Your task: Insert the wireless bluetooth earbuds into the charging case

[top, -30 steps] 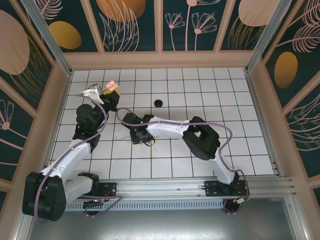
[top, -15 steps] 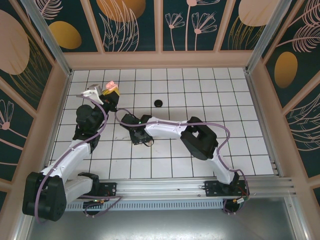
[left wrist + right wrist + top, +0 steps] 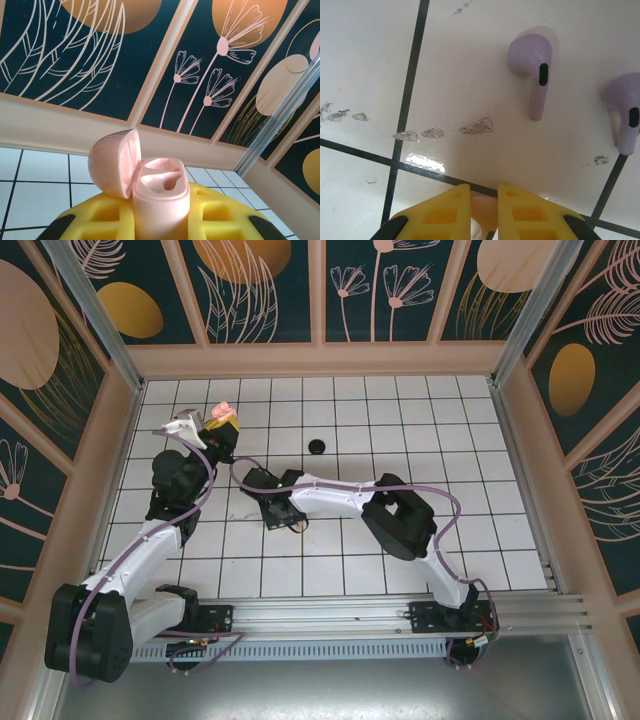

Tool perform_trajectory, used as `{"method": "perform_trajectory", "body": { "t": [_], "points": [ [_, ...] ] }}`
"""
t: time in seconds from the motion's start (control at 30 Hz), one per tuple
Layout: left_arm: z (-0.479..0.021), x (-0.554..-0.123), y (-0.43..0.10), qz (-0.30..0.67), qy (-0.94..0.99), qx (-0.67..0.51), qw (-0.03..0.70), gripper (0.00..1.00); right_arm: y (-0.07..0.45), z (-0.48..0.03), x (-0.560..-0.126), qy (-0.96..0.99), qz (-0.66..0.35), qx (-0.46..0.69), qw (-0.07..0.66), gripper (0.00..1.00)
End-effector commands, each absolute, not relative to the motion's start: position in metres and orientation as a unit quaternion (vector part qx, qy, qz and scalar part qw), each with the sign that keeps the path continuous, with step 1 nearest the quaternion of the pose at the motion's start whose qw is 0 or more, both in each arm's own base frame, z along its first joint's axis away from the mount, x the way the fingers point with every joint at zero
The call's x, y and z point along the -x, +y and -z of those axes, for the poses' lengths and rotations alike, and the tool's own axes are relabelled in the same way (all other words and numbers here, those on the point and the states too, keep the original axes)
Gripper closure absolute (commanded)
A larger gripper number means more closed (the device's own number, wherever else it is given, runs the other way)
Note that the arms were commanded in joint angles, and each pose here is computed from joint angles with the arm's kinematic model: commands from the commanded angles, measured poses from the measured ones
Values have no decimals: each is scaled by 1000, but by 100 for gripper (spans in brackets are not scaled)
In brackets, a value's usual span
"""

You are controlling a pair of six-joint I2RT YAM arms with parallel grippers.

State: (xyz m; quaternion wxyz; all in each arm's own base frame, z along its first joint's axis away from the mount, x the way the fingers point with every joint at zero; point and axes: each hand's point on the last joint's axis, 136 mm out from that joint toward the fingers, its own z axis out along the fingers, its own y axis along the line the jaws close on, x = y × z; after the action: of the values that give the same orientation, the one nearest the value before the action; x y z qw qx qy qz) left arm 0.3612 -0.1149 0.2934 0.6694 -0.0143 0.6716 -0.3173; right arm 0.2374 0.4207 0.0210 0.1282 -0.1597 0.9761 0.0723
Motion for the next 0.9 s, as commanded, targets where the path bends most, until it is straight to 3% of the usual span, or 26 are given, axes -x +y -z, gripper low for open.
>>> {"method": "perform_trajectory", "body": {
  "t": [0.0,0.27,0.57,0.87],
  "points": [
    [-307,-358,-120,331,659,-3,675,100,428,-48,-240,970,-100,158,157,85],
    [-314,-353,-140,351,659,-67,662,100,410,-112,-260,956,-123,145,224,85],
    [-316,-323,-141,353,594,-109,715,100,347,-173,-297,939,-134,112,296,85],
    [-281,-296,-185,343,573,-230,708,100,302,-242,-326,899,-153,126,391,85]
  ]
}}
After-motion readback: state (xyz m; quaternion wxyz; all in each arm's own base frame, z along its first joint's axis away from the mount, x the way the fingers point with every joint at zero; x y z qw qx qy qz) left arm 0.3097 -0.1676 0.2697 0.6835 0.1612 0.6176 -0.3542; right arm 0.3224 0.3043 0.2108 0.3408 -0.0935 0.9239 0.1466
